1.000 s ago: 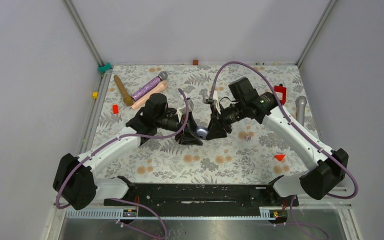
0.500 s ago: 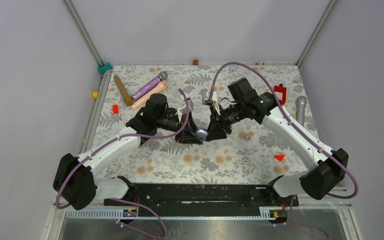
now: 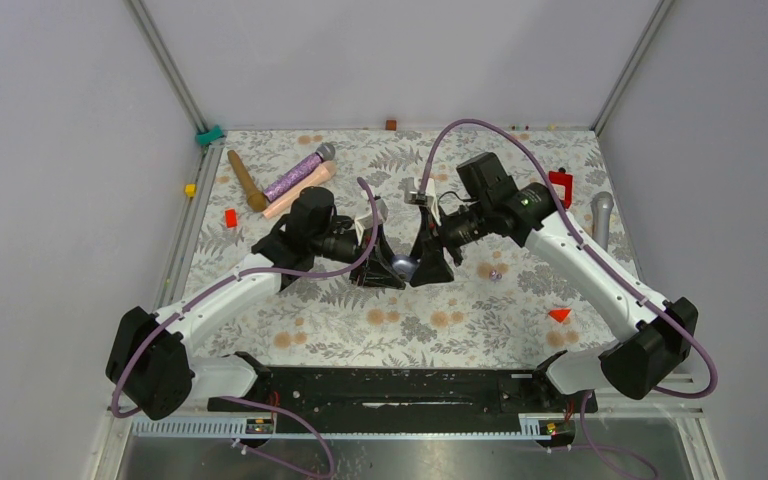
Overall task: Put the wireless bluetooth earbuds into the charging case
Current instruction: Adjust the charging case, then open the charging case, then pick up the earbud from the center of the board.
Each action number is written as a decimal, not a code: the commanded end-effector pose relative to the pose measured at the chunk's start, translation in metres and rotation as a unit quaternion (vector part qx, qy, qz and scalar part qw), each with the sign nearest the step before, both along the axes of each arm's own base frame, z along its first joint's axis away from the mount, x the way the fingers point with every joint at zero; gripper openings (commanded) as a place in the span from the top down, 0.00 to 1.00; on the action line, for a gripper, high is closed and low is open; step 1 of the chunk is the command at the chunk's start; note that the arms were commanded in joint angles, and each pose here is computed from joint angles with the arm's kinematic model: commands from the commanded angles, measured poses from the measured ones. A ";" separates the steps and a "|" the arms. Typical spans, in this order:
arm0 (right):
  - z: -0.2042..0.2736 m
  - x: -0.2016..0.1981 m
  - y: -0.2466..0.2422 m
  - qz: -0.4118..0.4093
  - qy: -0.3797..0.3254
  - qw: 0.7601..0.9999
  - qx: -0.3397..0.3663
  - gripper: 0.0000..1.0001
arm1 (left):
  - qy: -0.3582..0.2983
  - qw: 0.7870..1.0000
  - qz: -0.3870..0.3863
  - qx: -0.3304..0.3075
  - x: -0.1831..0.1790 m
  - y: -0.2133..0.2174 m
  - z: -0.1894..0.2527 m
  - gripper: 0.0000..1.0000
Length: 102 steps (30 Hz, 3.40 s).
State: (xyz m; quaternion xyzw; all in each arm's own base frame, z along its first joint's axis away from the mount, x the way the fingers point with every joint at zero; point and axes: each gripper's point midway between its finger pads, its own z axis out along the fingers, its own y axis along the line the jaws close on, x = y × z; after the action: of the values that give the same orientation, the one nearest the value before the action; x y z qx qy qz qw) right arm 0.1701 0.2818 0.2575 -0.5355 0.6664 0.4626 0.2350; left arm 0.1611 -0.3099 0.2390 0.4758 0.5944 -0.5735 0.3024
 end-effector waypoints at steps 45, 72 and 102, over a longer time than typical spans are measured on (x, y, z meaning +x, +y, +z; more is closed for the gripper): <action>0.063 0.082 -0.067 -0.250 -0.246 0.936 -0.027 0.15 | -0.058 0.997 0.056 -0.006 0.026 -0.002 0.023 1.00; -0.139 0.105 -0.166 -0.284 -0.193 0.883 -0.319 0.25 | -0.215 0.973 0.033 0.079 0.013 0.055 0.025 1.00; -0.201 0.096 -0.189 -0.241 -0.100 0.857 -0.444 0.45 | -0.186 0.982 0.026 0.019 -0.010 0.078 0.006 1.00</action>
State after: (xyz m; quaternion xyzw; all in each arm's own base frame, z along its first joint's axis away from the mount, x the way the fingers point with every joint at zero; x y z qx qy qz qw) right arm 0.2667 0.0985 0.0540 -0.4463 0.8799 -0.0010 0.1631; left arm 0.1571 -0.2277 0.2292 0.5556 0.5897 -0.4330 0.3952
